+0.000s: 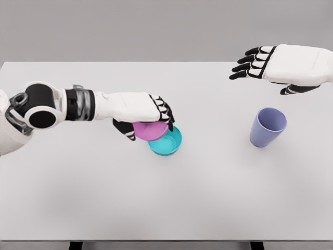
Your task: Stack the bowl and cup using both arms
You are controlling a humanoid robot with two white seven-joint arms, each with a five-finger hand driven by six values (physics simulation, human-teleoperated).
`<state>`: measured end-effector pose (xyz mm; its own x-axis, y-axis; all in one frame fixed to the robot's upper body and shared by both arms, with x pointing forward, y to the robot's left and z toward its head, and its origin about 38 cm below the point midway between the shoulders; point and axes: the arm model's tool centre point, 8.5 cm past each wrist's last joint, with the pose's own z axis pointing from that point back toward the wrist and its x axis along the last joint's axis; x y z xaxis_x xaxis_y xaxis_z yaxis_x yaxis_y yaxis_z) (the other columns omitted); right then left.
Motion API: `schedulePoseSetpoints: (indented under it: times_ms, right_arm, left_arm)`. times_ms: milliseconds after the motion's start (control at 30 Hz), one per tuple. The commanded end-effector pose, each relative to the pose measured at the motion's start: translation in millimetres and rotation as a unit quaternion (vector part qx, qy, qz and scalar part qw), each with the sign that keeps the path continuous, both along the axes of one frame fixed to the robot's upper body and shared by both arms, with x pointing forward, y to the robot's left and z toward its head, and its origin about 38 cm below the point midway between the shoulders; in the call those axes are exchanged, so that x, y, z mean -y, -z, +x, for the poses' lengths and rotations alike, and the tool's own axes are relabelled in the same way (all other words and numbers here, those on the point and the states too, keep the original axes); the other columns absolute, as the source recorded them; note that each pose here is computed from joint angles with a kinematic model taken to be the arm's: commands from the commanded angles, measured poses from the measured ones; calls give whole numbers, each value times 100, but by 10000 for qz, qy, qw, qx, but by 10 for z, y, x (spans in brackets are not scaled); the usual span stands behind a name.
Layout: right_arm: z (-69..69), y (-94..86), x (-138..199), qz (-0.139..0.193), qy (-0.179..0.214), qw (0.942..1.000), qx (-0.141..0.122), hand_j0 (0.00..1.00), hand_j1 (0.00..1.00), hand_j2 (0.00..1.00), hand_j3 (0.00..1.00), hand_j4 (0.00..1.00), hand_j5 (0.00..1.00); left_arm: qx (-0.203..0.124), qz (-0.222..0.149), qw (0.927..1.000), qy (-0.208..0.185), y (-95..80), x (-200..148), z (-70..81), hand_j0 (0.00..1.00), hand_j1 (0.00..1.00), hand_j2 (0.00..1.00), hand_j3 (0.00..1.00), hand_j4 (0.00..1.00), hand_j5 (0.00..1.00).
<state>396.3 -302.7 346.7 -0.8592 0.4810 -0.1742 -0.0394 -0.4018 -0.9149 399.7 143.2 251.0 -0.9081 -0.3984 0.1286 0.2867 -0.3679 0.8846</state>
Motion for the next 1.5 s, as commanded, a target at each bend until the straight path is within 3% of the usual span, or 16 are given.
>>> schedulePoseSetpoints:
  times_ms: [0, 367, 767, 867, 900, 933, 1000, 1033, 1100, 1233, 1300, 1467]
  right_arm:
    - [0, -6, 4, 22, 12, 10000, -7, 100, 100, 100, 100, 100, 100]
    - [-2, -8, 13, 11, 22, 10000, -6, 100, 100, 100, 100, 100, 100]
    - [-60, -17, 80, -103, 75, 9999, 2, 100, 100, 100, 100, 100, 100]
    - [-94, -14, 261, -198, 303, 9993, -55, 100, 100, 100, 100, 100, 100]
    - [-101, -10, 240, -105, 257, 9996, -110, 100, 100, 100, 100, 100, 100]
    - [-120, -45, 233, 187, 191, 9993, -256, 100, 100, 100, 100, 100, 100]
    - [-132, -73, 264, 308, 202, 9988, -331, 100, 100, 100, 100, 100, 100]
    - [-113, -73, 293, 278, 263, 9988, -298, 100, 100, 100, 100, 100, 100]
    - [-94, -297, 402, 363, 430, 9984, 55, 100, 100, 100, 100, 100, 100]
    - [-136, -141, 422, 274, 448, 9985, -151, 100, 100, 100, 100, 100, 100]
    - [-215, -52, 547, 52, 594, 9977, -323, 100, 100, 100, 100, 100, 100]
    - [-280, 243, 610, -136, 657, 9945, -810, 100, 100, 100, 100, 100, 100]
  left_arm:
    - [-55, 31, 10000, 65, 61, 70, -23, 74, 74, 74, 74, 74, 74]
    - [-60, 61, 9997, 235, 146, 245, -54, 74, 74, 74, 74, 74, 74]
    - [-94, 113, 9998, 140, 236, 264, 36, 74, 74, 74, 74, 74, 74]
    - [-114, 128, 9998, 119, 259, 249, 47, 74, 74, 74, 74, 74, 74]
    - [-123, 139, 9998, 114, 273, 247, 47, 74, 74, 74, 74, 74, 74]
    - [-112, 163, 9998, 97, 285, 239, 54, 74, 74, 74, 74, 74, 74]
    - [-139, 154, 9998, 68, 310, 254, 94, 74, 74, 74, 74, 74, 74]
    - [-139, 166, 9997, 69, 321, 259, 99, 74, 74, 74, 74, 74, 74]
    - [-142, 161, 9997, 65, 322, 257, 99, 74, 74, 74, 74, 74, 74]
    - [-149, 162, 9997, 68, 327, 265, 97, 74, 74, 74, 74, 74, 74]
    - [-156, 161, 9997, 67, 333, 264, 94, 74, 74, 74, 74, 74, 74]
    - [-187, 194, 9996, 81, 364, 268, 84, 75, 75, 75, 75, 75, 75]
